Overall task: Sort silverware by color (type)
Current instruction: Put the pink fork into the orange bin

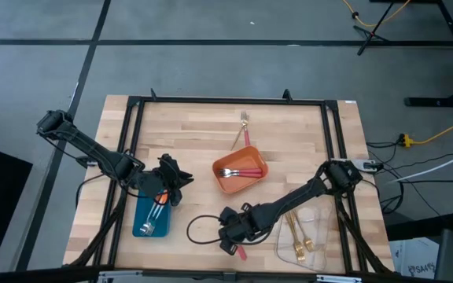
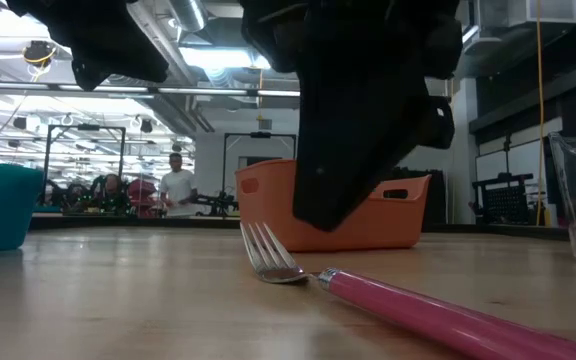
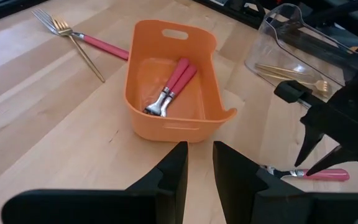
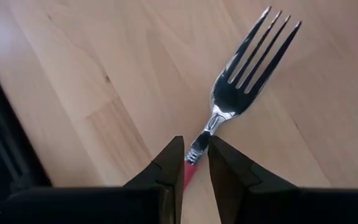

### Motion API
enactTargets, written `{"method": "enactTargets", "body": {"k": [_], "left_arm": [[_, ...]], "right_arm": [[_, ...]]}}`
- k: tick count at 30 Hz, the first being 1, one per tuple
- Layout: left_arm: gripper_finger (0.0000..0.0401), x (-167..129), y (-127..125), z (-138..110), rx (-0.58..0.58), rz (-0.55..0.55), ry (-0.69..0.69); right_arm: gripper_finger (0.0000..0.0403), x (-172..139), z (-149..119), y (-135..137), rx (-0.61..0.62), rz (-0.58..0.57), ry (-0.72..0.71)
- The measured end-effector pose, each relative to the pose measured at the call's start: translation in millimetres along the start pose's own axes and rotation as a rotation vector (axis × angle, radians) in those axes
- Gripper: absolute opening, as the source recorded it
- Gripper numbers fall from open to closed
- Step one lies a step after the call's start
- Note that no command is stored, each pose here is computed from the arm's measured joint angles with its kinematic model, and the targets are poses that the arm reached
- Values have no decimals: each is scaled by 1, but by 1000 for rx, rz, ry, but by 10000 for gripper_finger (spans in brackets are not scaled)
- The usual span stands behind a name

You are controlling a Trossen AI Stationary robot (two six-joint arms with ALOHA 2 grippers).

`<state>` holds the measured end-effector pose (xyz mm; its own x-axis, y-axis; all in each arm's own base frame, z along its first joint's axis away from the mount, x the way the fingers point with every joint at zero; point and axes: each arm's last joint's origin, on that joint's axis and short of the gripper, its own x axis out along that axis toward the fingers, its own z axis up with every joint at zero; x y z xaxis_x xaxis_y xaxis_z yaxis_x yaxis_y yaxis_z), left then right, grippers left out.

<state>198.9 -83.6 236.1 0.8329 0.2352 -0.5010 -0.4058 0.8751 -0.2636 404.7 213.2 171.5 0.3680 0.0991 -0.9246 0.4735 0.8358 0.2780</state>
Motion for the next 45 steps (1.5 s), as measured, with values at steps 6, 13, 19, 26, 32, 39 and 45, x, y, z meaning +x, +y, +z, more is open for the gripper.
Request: {"method": "enactTargets", "body": {"k": [6, 13, 19, 26, 32, 39, 45], "left_arm": [[70, 0, 0, 0, 2, 2, 2], [70, 0, 0, 0, 3, 2, 2], [70, 0, 0, 0, 3, 2, 2], [70, 0, 0, 0, 3, 2, 2], [70, 0, 0, 0, 3, 2, 2], [70, 0, 0, 0, 3, 2, 2], [70, 0, 0, 0, 3, 2, 2]], "right_arm": [[65, 2, 0, 0, 0, -1, 1], [65, 1, -3, 2, -7, 2, 0], [65, 1, -6, 3, -15, -13, -21], [65, 1, -6, 2, -16, -23, -20], [65, 1, -9, 4, -24, -26, -26], [65, 0, -12, 6, -33, -36, -51], [65, 0, -12, 6, -35, -42, -62]]}}
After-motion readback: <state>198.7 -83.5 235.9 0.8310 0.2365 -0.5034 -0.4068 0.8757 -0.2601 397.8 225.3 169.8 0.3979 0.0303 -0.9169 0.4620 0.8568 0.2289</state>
